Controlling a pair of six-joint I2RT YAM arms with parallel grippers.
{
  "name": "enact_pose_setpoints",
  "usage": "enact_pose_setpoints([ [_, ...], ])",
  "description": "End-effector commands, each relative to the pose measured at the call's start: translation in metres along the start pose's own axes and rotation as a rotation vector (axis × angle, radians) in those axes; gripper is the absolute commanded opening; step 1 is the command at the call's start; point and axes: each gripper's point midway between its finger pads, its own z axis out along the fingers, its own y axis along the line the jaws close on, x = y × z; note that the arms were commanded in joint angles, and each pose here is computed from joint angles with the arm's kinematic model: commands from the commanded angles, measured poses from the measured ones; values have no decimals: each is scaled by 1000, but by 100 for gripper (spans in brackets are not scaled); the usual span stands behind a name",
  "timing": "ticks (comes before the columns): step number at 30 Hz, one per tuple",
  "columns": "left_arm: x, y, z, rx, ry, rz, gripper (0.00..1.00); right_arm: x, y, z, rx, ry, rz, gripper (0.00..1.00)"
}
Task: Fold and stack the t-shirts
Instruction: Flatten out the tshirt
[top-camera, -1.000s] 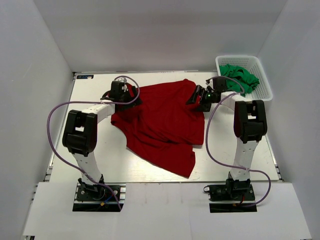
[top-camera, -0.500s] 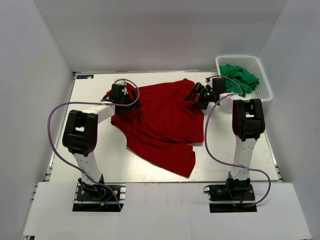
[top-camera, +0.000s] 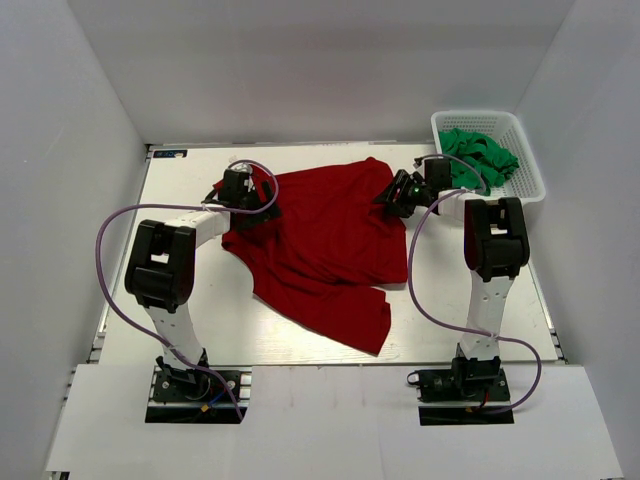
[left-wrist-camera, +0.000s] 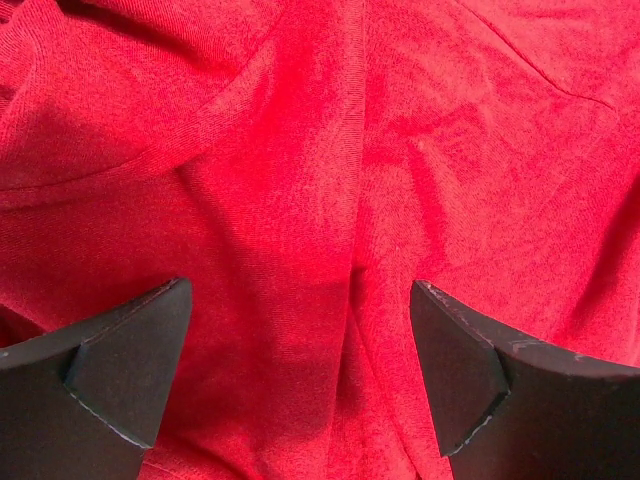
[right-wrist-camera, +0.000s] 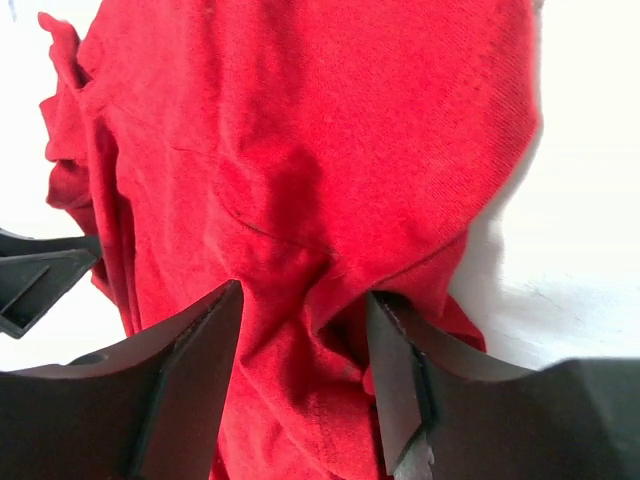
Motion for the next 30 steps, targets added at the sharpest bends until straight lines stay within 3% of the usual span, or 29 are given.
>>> enact_pose_setpoints([
  [1,-1,0,-3,-10,-8,-5,100,-15,16,-14,-13,-58,-48,58],
  [17,2,3,-2,-23,-5,-15,100,-8,43,-36,-95,-30,-90,59],
  [24,15,13,-2,-66,47,-1,100,0,1,-40,104,-22,-41,59],
  [30,41,27,-4,-103,113,-18,100,46,-39,-47,222,82,-14,59],
])
